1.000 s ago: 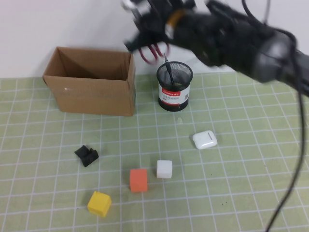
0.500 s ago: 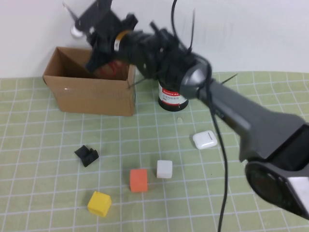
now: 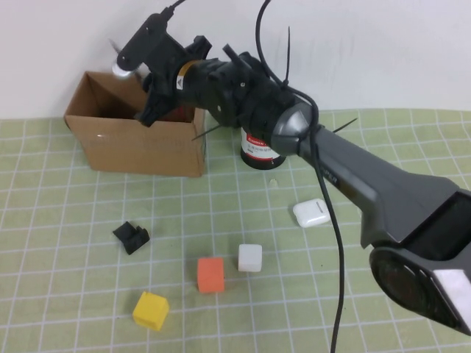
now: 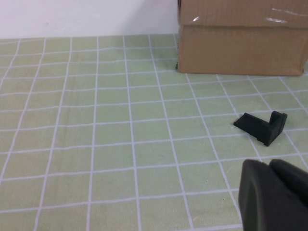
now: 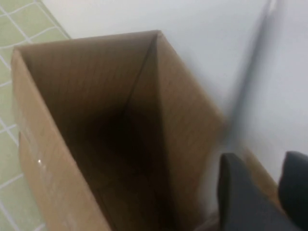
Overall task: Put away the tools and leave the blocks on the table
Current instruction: Place the Scissors into the box
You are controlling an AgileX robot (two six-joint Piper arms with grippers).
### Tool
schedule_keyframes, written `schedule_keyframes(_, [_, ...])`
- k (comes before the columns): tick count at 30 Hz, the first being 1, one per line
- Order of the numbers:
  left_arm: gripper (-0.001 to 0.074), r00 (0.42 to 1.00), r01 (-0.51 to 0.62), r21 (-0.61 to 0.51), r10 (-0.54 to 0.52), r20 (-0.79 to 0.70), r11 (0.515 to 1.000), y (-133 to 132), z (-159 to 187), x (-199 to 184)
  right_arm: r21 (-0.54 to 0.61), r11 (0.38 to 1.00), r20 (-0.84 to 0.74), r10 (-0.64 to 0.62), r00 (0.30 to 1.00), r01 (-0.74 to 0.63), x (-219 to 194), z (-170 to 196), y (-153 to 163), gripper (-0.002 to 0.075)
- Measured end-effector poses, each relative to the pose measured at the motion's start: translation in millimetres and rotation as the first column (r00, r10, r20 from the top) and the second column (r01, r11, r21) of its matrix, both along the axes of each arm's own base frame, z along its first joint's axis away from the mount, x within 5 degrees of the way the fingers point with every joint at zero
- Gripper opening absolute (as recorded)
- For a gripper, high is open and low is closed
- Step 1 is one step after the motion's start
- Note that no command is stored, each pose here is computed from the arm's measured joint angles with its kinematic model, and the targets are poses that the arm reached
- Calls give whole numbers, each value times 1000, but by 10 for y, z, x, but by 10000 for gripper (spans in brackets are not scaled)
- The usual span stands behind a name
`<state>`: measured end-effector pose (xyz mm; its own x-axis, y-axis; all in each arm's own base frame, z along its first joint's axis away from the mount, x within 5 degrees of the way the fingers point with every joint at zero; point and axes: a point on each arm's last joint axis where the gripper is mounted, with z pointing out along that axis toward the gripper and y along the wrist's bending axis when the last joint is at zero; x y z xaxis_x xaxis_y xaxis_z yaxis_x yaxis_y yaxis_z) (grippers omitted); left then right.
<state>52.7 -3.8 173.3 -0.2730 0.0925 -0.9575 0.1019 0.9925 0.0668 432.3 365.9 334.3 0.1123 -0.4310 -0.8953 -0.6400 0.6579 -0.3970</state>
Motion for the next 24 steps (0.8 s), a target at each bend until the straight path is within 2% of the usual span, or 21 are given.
schedule_keyframes(2, [-3,1000,0,0,0,0,1000,0,0,0,-4,1000,-5,-1,1000,1,-19,43,-17,270])
schedule_keyframes(6, [-3,1000,0,0,0,0,1000,0,0,0,-9,1000,-65,-14,998,13,-115,227,-104,251])
schedule_keyframes(7, [-3,1000,0,0,0,0,1000,0,0,0,-15,1000,-113,-24,993,22,-174,296,-143,216])
schedule_keyframes(11, [-3,1000,0,0,0,0,1000,0,0,0,-60,998,-219,-42,975,29,-438,646,-339,-10])
schedule_keyframes(17, [-3,1000,0,0,0,0,1000,0,0,0,-79,995,-305,-80,949,59,-800,1125,-666,-6])
schedule_keyframes(22, [-3,1000,0,0,0,0,1000,0,0,0,-167,982,-456,-158,876,89,-1069,1246,-914,-6])
schedule_keyframes(24, [-3,1000,0,0,0,0,1000,0,0,0,-166,981,-482,-174,859,105,-1149,1311,-977,-6])
